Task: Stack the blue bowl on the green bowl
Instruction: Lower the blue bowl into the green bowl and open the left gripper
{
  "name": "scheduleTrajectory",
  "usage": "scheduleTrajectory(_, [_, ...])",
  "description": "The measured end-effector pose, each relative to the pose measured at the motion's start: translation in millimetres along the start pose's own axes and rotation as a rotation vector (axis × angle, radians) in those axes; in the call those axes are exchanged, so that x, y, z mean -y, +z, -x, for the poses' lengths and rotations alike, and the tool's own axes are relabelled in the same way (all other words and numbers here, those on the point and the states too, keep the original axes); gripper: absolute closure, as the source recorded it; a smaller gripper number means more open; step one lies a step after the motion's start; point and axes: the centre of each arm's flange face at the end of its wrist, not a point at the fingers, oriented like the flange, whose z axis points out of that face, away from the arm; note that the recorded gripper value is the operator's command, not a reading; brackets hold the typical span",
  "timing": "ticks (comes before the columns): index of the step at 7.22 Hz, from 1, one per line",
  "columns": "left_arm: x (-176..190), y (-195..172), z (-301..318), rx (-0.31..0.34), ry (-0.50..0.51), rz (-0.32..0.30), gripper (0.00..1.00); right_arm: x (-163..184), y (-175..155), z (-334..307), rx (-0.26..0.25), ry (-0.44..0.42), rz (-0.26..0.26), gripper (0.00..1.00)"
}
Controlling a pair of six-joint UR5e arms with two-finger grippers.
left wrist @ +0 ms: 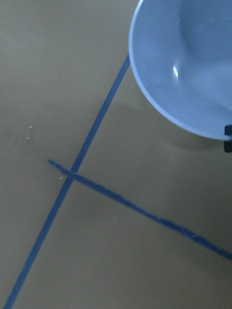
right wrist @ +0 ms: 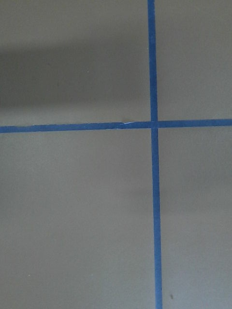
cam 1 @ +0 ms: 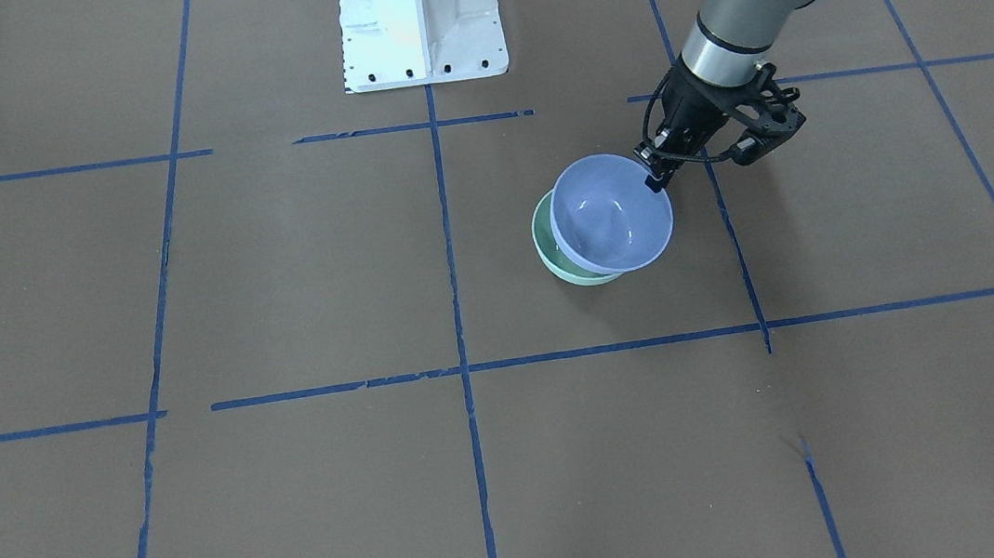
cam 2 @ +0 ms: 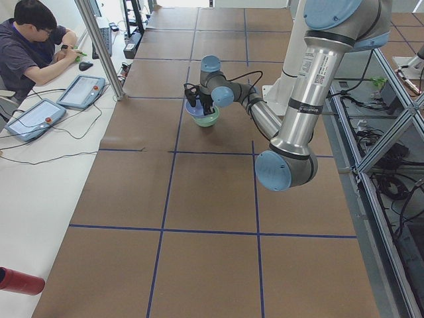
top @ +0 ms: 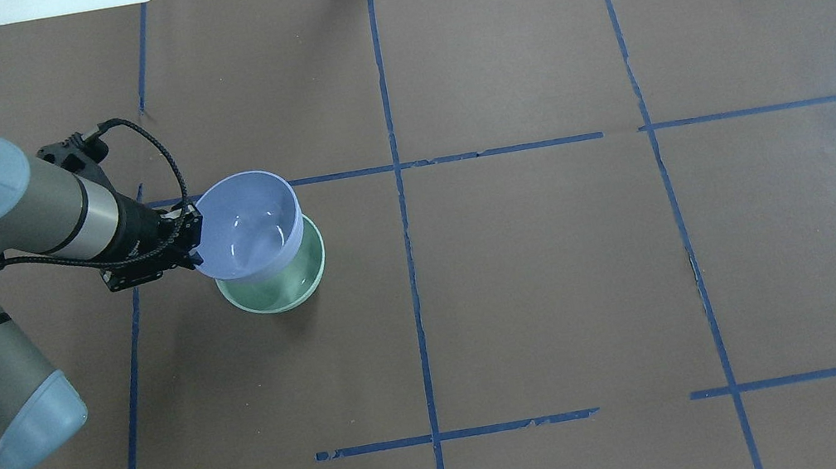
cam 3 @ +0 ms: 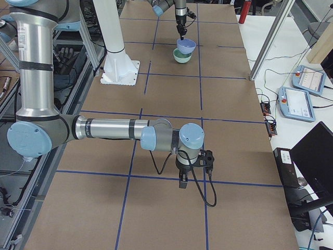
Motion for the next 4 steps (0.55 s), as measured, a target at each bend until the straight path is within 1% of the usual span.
scheduleTrajectory(2, [-3, 19, -4, 0.028, -0.021, -0.013, 1.0, 0, 0, 0, 0.0, -0.001, 0.001, 0.0])
scheduleTrajectory(4, [-6, 32, -3, 0.048, -0.023, -0.007, 1.0, 0, 0, 0, 0.0, -0.001, 0.001, 0.0])
